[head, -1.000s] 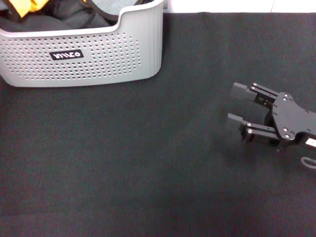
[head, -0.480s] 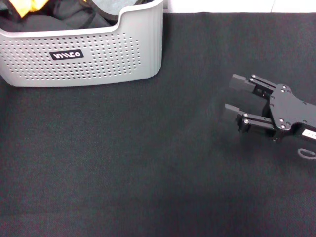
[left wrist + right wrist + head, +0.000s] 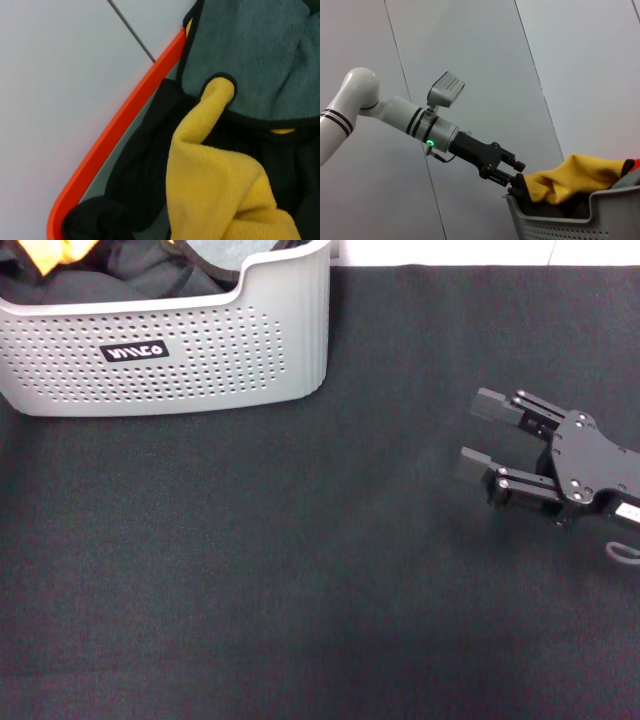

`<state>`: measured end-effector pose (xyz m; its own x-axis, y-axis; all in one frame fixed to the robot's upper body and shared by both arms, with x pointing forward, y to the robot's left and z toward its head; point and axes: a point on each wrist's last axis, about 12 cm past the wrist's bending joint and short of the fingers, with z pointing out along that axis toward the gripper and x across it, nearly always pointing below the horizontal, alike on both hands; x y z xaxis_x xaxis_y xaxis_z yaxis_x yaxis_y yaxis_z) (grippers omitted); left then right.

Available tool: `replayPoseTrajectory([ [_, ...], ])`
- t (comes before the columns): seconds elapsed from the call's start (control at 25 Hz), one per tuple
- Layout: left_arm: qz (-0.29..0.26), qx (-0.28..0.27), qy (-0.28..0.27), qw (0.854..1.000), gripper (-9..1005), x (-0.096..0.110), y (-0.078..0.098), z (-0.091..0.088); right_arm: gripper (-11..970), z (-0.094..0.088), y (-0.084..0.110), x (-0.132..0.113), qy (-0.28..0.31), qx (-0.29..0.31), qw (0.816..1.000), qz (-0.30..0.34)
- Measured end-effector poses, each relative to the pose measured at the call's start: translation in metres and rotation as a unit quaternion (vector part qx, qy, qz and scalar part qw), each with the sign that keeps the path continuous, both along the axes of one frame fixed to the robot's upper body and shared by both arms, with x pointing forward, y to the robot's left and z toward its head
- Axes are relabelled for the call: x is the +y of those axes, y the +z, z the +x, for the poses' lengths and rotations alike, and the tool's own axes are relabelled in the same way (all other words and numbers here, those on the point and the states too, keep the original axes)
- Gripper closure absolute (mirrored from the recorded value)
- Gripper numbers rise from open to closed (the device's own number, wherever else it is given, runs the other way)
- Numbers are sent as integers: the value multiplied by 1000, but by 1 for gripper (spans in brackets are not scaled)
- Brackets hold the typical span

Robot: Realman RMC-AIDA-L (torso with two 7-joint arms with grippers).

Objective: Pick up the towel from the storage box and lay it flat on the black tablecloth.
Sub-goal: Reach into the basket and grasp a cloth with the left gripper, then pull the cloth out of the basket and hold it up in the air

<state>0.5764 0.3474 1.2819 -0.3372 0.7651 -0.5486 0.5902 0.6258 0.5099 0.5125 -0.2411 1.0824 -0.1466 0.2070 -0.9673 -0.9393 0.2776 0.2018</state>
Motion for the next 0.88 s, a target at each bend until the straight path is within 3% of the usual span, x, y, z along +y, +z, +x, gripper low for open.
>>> replayPoseTrajectory([
  [0.32, -6, -17, -3, 1000, 422, -9, -3, 6, 136, -5, -4, -1, -6, 2, 1000, 3],
  [0.56, -8, -22, -8, 1000, 553, -12, -1, 7, 136, -8, -6, -2, -11, 4, 1000, 5],
  [0.88, -3, -25, -16, 1000, 831, -17, 0, 4, 136, -10, -8, -1, -14, -3, 1000, 3],
])
